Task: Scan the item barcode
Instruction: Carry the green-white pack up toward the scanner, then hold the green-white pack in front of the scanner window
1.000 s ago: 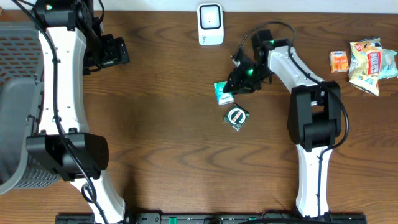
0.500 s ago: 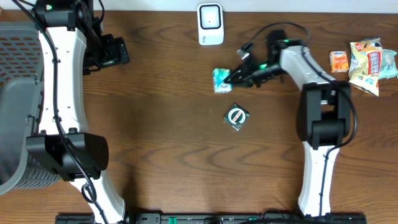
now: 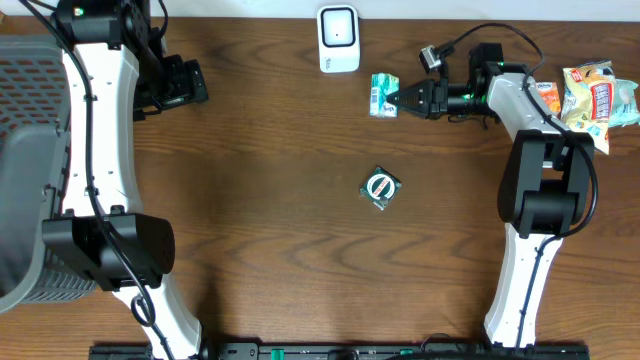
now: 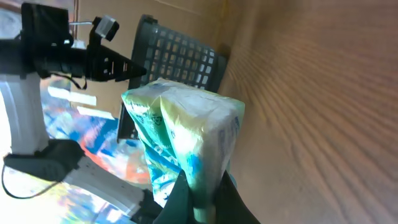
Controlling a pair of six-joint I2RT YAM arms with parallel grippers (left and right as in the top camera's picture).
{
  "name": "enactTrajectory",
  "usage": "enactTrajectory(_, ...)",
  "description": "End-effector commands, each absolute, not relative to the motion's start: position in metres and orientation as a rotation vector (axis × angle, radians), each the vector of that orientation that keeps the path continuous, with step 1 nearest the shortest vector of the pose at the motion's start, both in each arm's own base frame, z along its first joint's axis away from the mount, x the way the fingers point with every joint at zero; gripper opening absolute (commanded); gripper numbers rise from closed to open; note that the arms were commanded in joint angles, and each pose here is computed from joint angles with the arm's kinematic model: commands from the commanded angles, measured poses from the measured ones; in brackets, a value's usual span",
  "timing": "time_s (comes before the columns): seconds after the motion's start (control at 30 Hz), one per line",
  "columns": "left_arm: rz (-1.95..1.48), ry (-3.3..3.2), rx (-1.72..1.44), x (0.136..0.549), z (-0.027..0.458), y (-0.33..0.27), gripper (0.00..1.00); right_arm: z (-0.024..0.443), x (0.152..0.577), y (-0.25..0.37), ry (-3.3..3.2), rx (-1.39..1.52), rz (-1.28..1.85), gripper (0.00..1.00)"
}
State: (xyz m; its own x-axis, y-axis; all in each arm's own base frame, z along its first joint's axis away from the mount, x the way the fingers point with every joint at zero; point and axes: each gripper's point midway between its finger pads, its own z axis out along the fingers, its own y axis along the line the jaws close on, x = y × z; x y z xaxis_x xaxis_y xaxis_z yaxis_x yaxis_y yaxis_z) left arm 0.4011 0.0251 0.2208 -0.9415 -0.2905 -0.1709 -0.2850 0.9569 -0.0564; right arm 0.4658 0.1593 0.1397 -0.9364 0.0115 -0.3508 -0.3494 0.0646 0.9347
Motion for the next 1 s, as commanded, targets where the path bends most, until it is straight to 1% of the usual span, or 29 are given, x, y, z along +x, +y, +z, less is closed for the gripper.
enactTrajectory(0.0,-0.031,2.935,-0.434,0.401,0.219,0.028,0.98,0.16,0.47,0.163,1.957,-0.462,1.933,0.01)
enactTrajectory(0.1,-0.031,2.935,-0.433,0.401,0.22,0.028,0.98,0.171,0.48,0.163,1.917,-0.519,1.892,0.01)
enactTrajectory(0.3,-0.031,2.935,-0.434,0.401,0.219,0.028,0.98,0.189,0.503,0.166,1.907,-0.535,1.886,0.01)
enactTrajectory(0.67,-0.031,2.935,-0.434,0.401,0.22,0.028,0.98,0.193,0.498,0.196,1.904,-0.605,1.915,0.01)
enactTrajectory(0.7,-0.031,2.935,-0.434,0.401,0.22,0.028,0.98,0.188,0.502,0.199,1.959,-0.557,1.895,0.01)
enactTrajectory(0.77,-0.031,2.935,-0.434,0.401,0.219,0.028,0.98,0.171,0.514,0.205,2.131,-0.36,1.843,0.01)
enactTrajectory(0.87,-0.031,2.935,-0.433,0.401,0.219,0.028,0.98,0.147,0.522,0.225,2.258,-0.279,1.682,0.01)
enactTrajectory(0.97,-0.031,2.935,-0.433,0.401,0.219,0.028,0.98,0.102,0.527,0.236,2.462,-0.186,1.334,0.01)
